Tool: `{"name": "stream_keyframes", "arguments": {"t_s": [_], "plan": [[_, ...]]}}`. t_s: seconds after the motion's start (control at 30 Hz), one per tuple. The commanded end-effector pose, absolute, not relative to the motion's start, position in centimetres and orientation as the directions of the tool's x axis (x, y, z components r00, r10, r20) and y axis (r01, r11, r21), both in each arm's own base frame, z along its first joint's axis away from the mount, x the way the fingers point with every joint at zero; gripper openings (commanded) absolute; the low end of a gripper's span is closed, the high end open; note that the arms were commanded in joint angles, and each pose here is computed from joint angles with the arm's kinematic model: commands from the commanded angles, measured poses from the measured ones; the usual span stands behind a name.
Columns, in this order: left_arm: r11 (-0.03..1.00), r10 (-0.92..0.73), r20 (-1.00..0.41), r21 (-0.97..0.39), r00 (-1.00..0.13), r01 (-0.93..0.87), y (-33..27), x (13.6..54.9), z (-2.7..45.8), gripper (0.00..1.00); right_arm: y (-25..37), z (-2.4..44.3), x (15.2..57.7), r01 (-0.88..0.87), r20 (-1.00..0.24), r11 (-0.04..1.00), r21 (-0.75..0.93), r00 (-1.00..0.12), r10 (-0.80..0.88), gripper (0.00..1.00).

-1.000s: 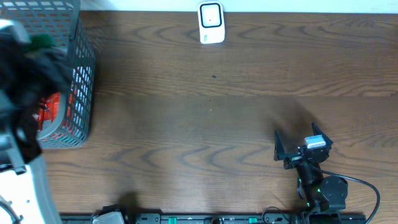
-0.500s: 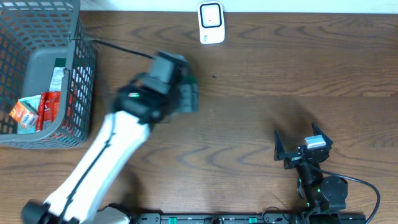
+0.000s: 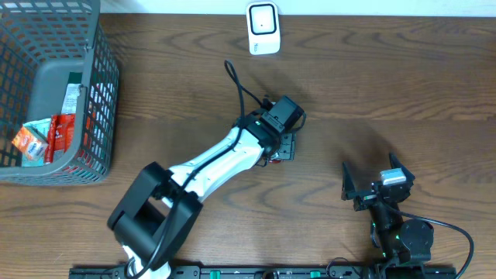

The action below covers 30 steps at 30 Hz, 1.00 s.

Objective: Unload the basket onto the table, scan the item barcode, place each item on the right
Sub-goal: 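Carry the jar with the left gripper and set it on the table center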

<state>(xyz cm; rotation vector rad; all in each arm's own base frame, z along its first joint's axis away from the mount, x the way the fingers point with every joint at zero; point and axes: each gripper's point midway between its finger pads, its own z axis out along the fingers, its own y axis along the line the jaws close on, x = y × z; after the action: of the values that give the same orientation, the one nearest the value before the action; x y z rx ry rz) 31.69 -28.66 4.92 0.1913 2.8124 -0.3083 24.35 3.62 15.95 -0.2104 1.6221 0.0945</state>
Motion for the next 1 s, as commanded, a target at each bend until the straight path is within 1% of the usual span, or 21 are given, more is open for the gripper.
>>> {"name": "stream_keyframes", "arguments": {"t_s": [0.0, 0.03, 0.07, 0.17, 0.2, 0.33, 0.37, 0.6, 0.87, 0.97], "plan": [[0.980, 0.067, -0.332, -0.157, -0.941, 0.125, -28.5, 32.7, 3.4, 0.69, 3.3, 15.9, 24.4, -0.181, -0.996, 0.982, -0.059, -0.052, -0.069, 0.99], [0.980, 0.067, -0.331, -0.155, -0.941, 0.124, -28.6, 32.8, 3.0, 0.70, 3.3, 15.9, 24.4, -0.181, -0.996, 0.982, -0.059, -0.052, -0.069, 0.99], [0.980, 0.067, -0.328, -0.154, -0.942, 0.124, -28.7, 32.8, 2.6, 0.72, 3.3, 15.9, 24.4, -0.181, -0.996, 0.982, -0.059, -0.052, -0.069, 0.99], [0.983, 0.061, -0.312, -0.147, -0.948, 0.112, -28.7, 32.8, 1.4, 0.74, 3.3, 15.9, 24.4, -0.181, -0.996, 0.982, -0.059, -0.052, -0.069, 0.99], [0.983, 0.062, -0.309, -0.145, -0.949, 0.111, -28.7, 32.8, 1.2, 0.76, 3.3, 15.9, 24.4, -0.181, -0.996, 0.982, -0.059, -0.052, -0.069, 0.99], [0.983, 0.063, -0.309, -0.144, -0.949, 0.112, -28.7, 32.8, 1.1, 0.98, 3.3, 15.9, 24.4, -0.181, -0.996, 0.982, -0.059, -0.052, -0.069, 0.99], [0.983, 0.062, -0.313, -0.147, -0.948, 0.113, -28.8, 32.9, 1.2, 0.99, 3.3, 15.9, 24.4, -0.181, -0.996, 0.982, -0.059, -0.052, -0.069, 0.99], [0.970, 0.110, -0.374, -0.163, -0.921, 0.182, -29.2, 33.4, 4.1, 0.99, 3.3, 15.9, 24.4, -0.181, -0.996, 0.982, -0.059, -0.052, -0.069, 0.99], [0.948, 0.109, -0.480, -0.212, -0.870, 0.236, -29.6, 33.9, 9.7, 0.99, 3.3, 15.9, 24.4, -0.181, -0.996, 0.982, -0.059, -0.052, -0.069, 0.99], [0.932, 0.146, -0.537, -0.207, -0.831, 0.298, -29.6, 34.0, 12.7, 0.99, 3.3, 15.9, 24.4, -0.181, -0.996, 0.982, -0.059, -0.052, -0.069, 0.99]]}}
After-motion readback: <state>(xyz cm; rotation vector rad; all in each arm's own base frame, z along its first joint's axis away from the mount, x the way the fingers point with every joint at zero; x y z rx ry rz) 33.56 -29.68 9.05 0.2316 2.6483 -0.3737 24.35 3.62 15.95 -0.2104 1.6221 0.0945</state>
